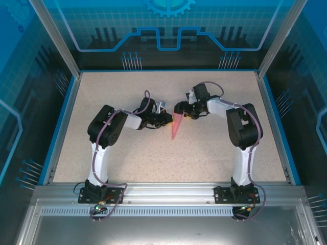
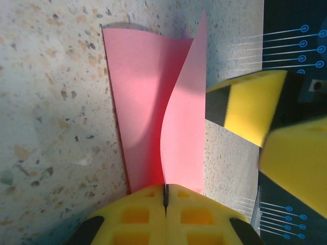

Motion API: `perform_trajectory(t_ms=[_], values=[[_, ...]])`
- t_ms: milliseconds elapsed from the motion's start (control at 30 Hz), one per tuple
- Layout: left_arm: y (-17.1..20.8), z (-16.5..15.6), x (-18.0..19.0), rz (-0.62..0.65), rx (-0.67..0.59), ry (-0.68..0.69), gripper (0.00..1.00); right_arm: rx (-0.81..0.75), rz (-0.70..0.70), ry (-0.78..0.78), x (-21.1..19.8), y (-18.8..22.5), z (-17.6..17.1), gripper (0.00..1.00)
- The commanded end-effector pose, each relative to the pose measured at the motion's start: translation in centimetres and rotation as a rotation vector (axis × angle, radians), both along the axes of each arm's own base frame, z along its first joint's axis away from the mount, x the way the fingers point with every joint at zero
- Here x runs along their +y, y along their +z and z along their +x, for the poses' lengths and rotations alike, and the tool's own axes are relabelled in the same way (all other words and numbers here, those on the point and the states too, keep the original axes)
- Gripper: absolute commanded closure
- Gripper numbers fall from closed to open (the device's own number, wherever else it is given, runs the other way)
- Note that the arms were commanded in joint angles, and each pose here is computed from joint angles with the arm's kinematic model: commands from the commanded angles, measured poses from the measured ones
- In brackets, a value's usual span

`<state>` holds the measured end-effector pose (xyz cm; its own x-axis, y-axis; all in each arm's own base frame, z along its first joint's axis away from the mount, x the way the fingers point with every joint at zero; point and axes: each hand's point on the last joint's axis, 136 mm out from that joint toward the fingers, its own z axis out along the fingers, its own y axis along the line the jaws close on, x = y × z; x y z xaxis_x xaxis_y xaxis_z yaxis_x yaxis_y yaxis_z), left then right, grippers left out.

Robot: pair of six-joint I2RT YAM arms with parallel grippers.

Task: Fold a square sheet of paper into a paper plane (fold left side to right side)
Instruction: Fold the wing for the fifth time at the center of the table.

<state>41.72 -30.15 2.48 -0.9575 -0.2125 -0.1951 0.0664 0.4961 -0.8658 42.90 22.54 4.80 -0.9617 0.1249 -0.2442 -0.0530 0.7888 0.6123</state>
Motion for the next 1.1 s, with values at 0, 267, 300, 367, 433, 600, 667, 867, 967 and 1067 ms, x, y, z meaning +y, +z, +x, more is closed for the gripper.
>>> perform_trajectory(t_ms=[0, 267, 300, 367, 433, 600, 667, 867, 967, 1067], values=[[-2.1, -0.3, 0.5, 0.037, 0.033, -0.010, 0.97, -0.030, 0.001, -0.007, -0.6, 1.8, -0.2, 0.29], [-2.1, -0.1, 0.4, 0.047, 0.030, -0.014, 0.97, -0.012, 0.078, 0.033, 1.7, 1.5, -0.1, 0.55], [-2.1, 0.0, 0.4, 0.047, 0.028, -0.015, 0.97, -0.012, 0.075, 0.036, 1.9, 1.4, 0.0, 0.56], [-2.2, 0.0, 0.4, 0.048, 0.031, -0.016, 0.97, -0.010, 0.074, 0.042, 2.1, 1.2, 0.2, 0.56], [-2.3, 0.1, 0.4, 0.052, 0.033, -0.016, 0.96, -0.009, 0.068, 0.046, 2.3, 0.9, 0.4, 0.56], [-2.2, 0.3, 0.2, 0.049, 0.030, -0.022, 0.96, -0.001, 0.062, 0.060, 2.7, 0.3, 0.7, 0.55], [-2.1, 0.3, 0.2, 0.048, 0.031, -0.024, 0.96, 0.002, 0.056, 0.062, 2.7, 0.1, 0.7, 0.55], [-2.3, 0.4, 0.1, 0.056, 0.037, -0.029, 0.96, 0.013, 0.012, 0.058, 2.3, -0.8, 0.7, 0.55], [-2.3, 0.4, 0.1, 0.057, 0.038, -0.031, 0.95, 0.019, -0.006, 0.056, 2.0, -1.1, 0.7, 0.55], [-2.4, 0.5, 0.1, 0.055, 0.040, -0.031, 0.95, 0.025, -0.021, 0.057, 1.9, -1.4, 0.6, 0.55]])
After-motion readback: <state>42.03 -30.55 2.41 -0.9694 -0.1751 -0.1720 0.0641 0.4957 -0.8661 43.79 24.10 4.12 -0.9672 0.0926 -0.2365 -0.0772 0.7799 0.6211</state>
